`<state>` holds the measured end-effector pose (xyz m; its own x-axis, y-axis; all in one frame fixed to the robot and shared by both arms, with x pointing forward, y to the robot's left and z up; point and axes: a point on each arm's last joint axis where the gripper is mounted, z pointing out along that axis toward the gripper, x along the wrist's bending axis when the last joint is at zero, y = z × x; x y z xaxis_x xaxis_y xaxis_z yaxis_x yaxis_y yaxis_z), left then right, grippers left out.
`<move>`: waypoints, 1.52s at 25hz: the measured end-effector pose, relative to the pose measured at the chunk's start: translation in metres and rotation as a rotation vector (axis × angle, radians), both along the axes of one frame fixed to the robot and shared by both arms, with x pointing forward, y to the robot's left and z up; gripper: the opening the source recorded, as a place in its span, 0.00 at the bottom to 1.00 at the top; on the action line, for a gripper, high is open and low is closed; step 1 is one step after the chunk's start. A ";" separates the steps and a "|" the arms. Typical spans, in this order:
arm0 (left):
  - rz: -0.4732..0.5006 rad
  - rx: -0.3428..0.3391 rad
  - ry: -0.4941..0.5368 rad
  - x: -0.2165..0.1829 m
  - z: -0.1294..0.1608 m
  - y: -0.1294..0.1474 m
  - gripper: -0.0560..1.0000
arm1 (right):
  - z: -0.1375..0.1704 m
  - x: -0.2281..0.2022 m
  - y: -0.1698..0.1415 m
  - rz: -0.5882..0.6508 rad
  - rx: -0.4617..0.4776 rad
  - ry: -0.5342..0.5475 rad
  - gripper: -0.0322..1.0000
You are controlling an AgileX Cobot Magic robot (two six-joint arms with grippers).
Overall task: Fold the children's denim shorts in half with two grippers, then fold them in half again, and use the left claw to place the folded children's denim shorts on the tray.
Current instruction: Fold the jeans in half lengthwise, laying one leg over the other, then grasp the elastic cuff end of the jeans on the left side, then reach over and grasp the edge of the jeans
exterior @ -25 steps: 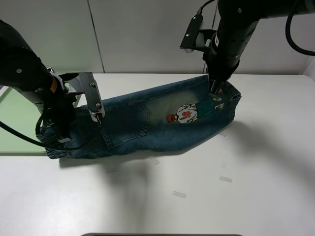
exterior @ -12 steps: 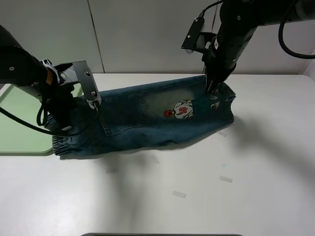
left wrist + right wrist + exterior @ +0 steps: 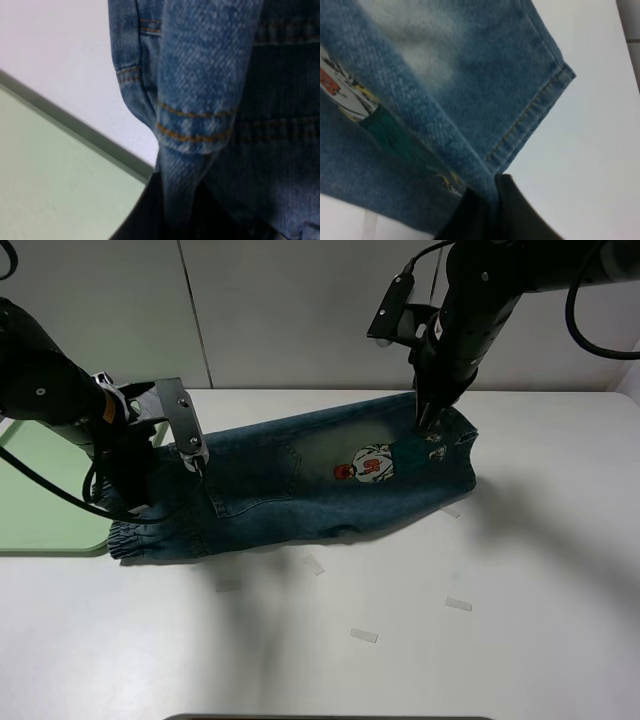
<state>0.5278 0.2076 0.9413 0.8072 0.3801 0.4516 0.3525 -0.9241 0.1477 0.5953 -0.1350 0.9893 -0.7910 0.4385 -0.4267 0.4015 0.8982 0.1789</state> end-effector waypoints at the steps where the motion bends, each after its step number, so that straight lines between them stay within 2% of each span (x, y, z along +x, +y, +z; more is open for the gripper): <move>1: 0.002 0.007 0.005 0.000 0.000 0.001 0.17 | 0.000 0.000 -0.001 0.002 -0.005 -0.003 0.15; 2: 0.009 0.016 0.013 -0.001 0.000 0.002 0.25 | 0.000 0.001 -0.001 -0.002 -0.006 -0.007 0.28; 3: 0.022 0.021 0.021 -0.002 -0.001 0.003 0.39 | 0.001 0.002 -0.002 -0.011 -0.002 -0.014 0.44; 4: 0.028 0.019 0.019 -0.001 -0.001 0.004 0.53 | 0.001 0.003 -0.002 -0.023 0.007 -0.022 0.55; 5: 0.034 0.011 0.014 -0.001 -0.001 0.004 0.70 | 0.001 0.003 -0.002 -0.031 0.011 -0.026 0.61; 6: 0.036 0.003 0.008 0.000 0.000 0.003 0.80 | 0.001 0.003 -0.003 -0.035 0.010 -0.029 0.64; 7: 0.036 -0.006 0.001 0.000 0.000 0.003 0.87 | 0.001 0.003 -0.003 -0.037 0.008 -0.031 0.67; 9: 0.032 -0.014 -0.006 0.001 0.000 0.002 0.95 | 0.001 0.003 -0.003 -0.037 0.007 -0.033 0.69; 13: 0.032 -0.018 -0.010 0.001 0.000 0.002 0.99 | 0.001 0.003 -0.003 -0.039 0.008 -0.033 0.70; 20: 0.034 -0.030 -0.019 0.002 0.001 0.001 0.99 | 0.001 0.003 -0.003 -0.040 0.012 -0.031 0.70; 26: 0.173 -0.039 0.056 -0.002 0.004 0.005 0.99 | 0.000 0.002 -0.001 -0.057 0.035 -0.013 0.70; 34: 0.442 -0.094 0.174 -0.032 0.074 0.016 0.99 | 0.012 -0.011 0.000 -0.135 0.129 0.063 0.70; 38: 0.548 -0.158 0.125 -0.060 0.112 0.027 0.99 | 0.021 -0.021 0.000 -0.184 0.172 0.126 0.70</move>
